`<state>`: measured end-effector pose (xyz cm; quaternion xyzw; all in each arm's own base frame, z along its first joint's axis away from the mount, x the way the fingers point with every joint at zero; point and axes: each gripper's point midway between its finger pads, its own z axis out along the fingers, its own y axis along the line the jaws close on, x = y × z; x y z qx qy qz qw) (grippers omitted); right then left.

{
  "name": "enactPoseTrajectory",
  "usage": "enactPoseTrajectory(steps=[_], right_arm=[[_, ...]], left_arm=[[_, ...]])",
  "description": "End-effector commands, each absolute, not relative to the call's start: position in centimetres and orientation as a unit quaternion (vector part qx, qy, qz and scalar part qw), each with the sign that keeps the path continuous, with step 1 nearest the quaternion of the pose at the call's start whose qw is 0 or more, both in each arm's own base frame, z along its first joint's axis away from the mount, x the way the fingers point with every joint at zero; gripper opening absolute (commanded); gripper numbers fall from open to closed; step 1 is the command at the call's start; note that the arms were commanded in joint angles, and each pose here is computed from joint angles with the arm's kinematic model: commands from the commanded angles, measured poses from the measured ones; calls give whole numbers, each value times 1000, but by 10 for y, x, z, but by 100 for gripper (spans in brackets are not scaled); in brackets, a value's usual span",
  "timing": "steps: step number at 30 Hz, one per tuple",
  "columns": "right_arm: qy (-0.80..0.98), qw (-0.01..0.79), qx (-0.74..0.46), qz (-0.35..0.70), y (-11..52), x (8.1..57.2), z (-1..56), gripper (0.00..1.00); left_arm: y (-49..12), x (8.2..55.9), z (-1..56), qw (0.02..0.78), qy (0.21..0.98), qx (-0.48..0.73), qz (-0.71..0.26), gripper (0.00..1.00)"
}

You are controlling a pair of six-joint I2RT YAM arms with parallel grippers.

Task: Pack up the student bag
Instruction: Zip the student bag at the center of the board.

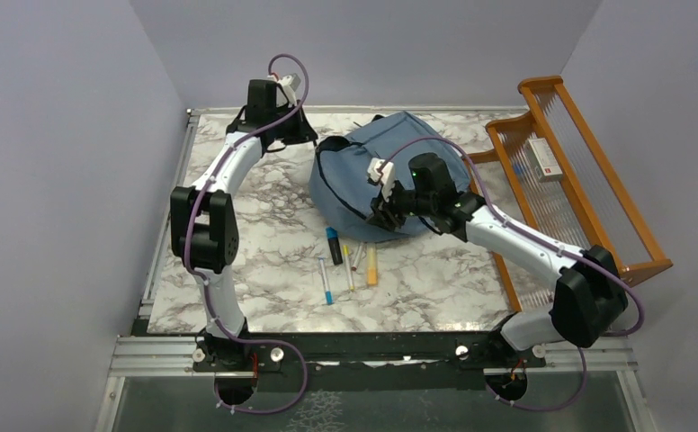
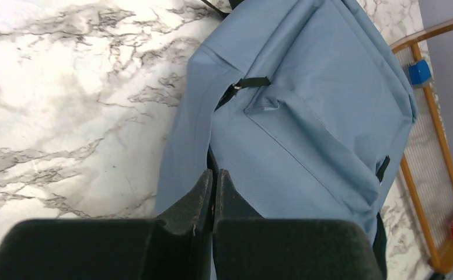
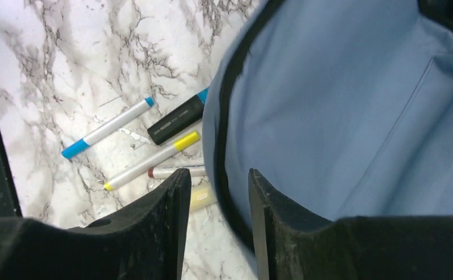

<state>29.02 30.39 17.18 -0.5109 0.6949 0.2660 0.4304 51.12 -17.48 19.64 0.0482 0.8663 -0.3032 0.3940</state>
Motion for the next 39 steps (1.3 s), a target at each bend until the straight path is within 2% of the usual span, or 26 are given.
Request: enactPoseTrajectory(steps=[1, 3, 7, 10, 13, 20, 29, 39], right_arm=[[741, 437, -425, 283, 298, 285, 188, 52], [760, 455, -372, 278, 293, 292, 198, 58], [815, 488, -197, 241, 263, 314, 211, 62], [859, 490, -22, 149, 212, 329, 200, 64], [872, 477, 69, 82, 178, 328, 184, 64], [900, 420, 117, 32, 138, 309, 139, 61], [917, 365, 160, 39, 105, 310, 77, 61], [917, 366, 134, 84, 127, 406, 49, 61]], left_arm=[[-166, 508, 239, 471, 825, 83, -302, 0], [-170, 498, 241, 470, 821, 84, -313, 0], [-175, 486, 247, 470, 817, 83, -324, 0], [-175, 481, 256, 474, 812, 81, -329, 0], [-174, 477, 267, 482, 808, 79, -330, 0], [-170, 475, 286, 496, 804, 68, -323, 0], [-153, 469, 306, 517, 806, 46, -285, 0], [-153, 445, 303, 506, 810, 51, -292, 0]])
